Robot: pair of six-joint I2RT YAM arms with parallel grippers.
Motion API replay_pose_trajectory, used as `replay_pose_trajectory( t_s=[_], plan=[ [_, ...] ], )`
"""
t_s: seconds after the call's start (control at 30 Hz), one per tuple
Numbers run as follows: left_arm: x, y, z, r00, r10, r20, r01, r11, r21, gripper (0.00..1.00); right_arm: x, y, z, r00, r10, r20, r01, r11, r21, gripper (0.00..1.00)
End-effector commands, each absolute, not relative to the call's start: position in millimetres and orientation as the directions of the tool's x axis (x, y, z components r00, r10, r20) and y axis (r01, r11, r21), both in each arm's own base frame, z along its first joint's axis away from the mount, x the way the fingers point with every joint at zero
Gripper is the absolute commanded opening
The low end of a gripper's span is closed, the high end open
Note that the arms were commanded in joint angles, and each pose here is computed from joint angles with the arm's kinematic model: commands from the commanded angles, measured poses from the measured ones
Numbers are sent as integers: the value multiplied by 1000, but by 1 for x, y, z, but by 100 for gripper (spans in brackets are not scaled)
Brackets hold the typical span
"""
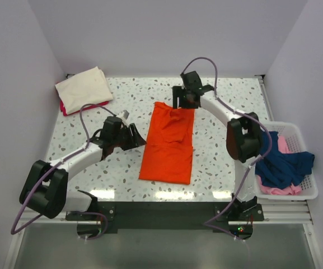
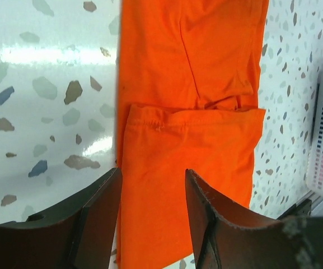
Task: Fold and stack the t-shirts
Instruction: Fold the tshirt
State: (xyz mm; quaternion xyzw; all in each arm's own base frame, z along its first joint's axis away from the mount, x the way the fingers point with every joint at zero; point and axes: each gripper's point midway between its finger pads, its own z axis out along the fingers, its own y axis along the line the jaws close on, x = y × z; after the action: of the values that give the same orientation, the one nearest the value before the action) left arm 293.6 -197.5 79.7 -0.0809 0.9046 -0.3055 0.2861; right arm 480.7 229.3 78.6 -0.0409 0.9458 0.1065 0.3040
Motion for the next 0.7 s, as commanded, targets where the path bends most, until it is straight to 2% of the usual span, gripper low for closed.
replay_pose_trajectory(
  t_s=[0.0,0.1,0.13,0.17,0.23,0.27,0.33,0.37,0.4,0.43,0.5,0.57,0.67],
  plan=[
    [270,-193,77,-846,-251,-471,90,802,-590,54,467,219,183,-717,60,-694,-147,961,235,73],
    [256,-189,70,-865,-221,-451,93,813,-576,54,430,209,191,-738,110,-666,-114,952,283,73],
    [250,-187,65,-874,-214,-436,86,816,-572,54,412,202,171,-769,116,-629,-89,955,284,72],
    [247,-187,64,-877,-213,-432,86,814,-575,53,398,199,188,-750,162,-641,-74,943,325,72],
    [240,-186,61,-883,-211,-419,83,810,-581,52,375,194,180,-763,185,-620,-62,933,354,70],
    [234,-184,54,-892,-206,-402,74,811,-580,52,351,187,157,-800,196,-568,-25,933,358,70],
    [224,-185,49,-906,-191,-377,75,806,-588,52,324,180,164,-790,228,-570,-24,916,400,70],
    [217,-184,43,-915,-183,-360,69,808,-585,51,299,176,138,-828,239,-507,11,911,413,70],
    [212,-185,42,-918,-174,-355,73,807,-585,52,287,174,143,-820,254,-513,5,899,438,70],
    [204,-186,37,-927,-165,-337,72,804,-591,52,264,169,120,-853,258,-454,43,901,432,69],
    [193,-190,34,-938,-141,-318,81,801,-593,52,241,170,115,-868,267,-418,43,880,472,67],
    [181,-193,28,-949,-120,-293,80,804,-589,52,213,173,93,-900,277,-336,80,864,497,62],
    [164,-192,16,-961,-104,-257,57,831,-553,51,183,184,78,-927,255,-276,82,854,514,60]
  ],
)
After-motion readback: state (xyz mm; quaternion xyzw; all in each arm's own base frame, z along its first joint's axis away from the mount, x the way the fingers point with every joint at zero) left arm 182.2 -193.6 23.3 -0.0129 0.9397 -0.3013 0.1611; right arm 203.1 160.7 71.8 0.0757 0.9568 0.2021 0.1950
